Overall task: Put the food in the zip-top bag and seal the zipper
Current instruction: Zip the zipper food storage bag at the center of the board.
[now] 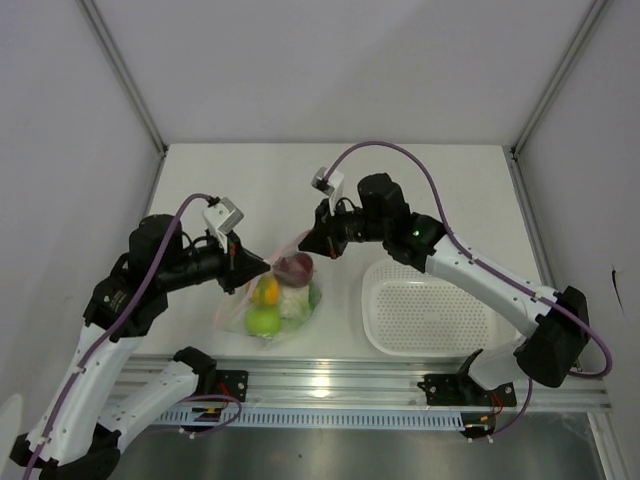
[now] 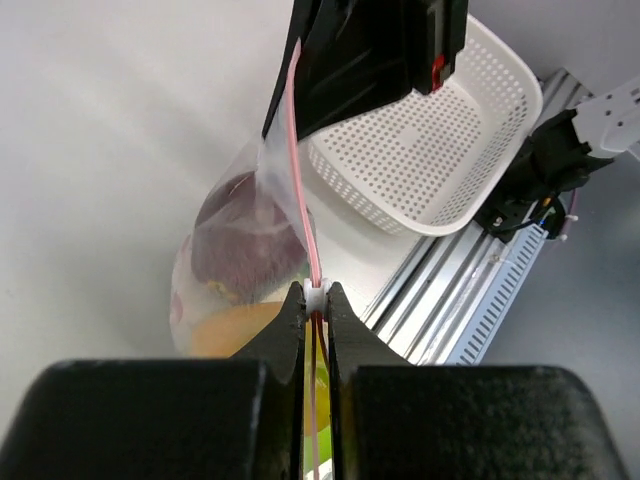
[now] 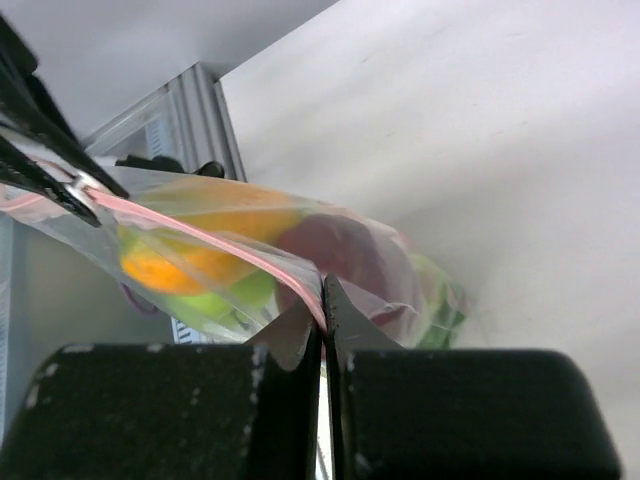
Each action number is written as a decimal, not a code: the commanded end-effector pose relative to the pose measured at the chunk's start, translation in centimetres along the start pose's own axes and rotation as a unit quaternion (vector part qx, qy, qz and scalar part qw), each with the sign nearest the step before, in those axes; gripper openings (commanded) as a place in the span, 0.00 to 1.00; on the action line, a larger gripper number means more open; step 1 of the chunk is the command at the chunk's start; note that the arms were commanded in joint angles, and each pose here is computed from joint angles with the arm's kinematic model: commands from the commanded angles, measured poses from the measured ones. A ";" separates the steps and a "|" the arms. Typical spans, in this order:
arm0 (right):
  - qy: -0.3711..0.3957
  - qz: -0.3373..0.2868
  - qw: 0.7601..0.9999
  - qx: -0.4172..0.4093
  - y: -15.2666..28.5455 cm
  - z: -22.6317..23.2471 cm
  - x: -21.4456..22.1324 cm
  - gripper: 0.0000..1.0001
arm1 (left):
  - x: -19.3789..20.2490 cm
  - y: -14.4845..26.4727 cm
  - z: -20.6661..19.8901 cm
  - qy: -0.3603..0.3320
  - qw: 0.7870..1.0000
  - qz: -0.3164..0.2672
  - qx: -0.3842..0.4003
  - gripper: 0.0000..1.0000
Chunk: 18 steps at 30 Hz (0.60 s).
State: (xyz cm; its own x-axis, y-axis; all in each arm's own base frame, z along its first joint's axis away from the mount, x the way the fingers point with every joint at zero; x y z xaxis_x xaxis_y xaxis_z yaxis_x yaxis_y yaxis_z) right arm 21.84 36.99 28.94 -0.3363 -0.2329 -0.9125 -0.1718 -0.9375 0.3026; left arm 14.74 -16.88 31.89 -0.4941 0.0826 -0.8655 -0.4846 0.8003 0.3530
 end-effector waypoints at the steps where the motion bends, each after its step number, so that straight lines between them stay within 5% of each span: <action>1: -0.012 -0.066 0.993 0.100 2.5 -4.0 -3.1 0.00 | -0.8 1.6 -0.4 -0.008 0.999 -0.029 -0.016 0.00; 15: -0.033 -0.086 0.989 0.118 3.5 -5.9 -3.0 0.00 | -0.8 4.4 1.1 -0.003 0.992 -0.077 -0.100 0.01; 18: -0.006 -0.085 0.996 0.027 3.3 -3.4 -3.4 0.00 | -0.3 4.0 0.8 -0.007 0.994 -0.067 -0.085 0.00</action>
State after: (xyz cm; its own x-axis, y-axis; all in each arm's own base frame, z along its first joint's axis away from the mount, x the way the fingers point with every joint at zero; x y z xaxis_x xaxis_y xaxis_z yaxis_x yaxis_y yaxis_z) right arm 26.68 32.94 29.66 -0.3796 -0.1003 -0.9197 -0.3811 -0.8889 0.2542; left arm 13.02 -13.05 31.84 -0.4603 0.0264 -0.8874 -0.6366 0.6869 0.3507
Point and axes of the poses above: each gripper's point midway between its finger pads, its own y axis back along the fingers, its own z axis along the line the jaws close on, x = y × z, the point moved 1 cm from there along y, back along the fingers, and after that the axes turned 5 degrees about y, right-handed, at the moved point
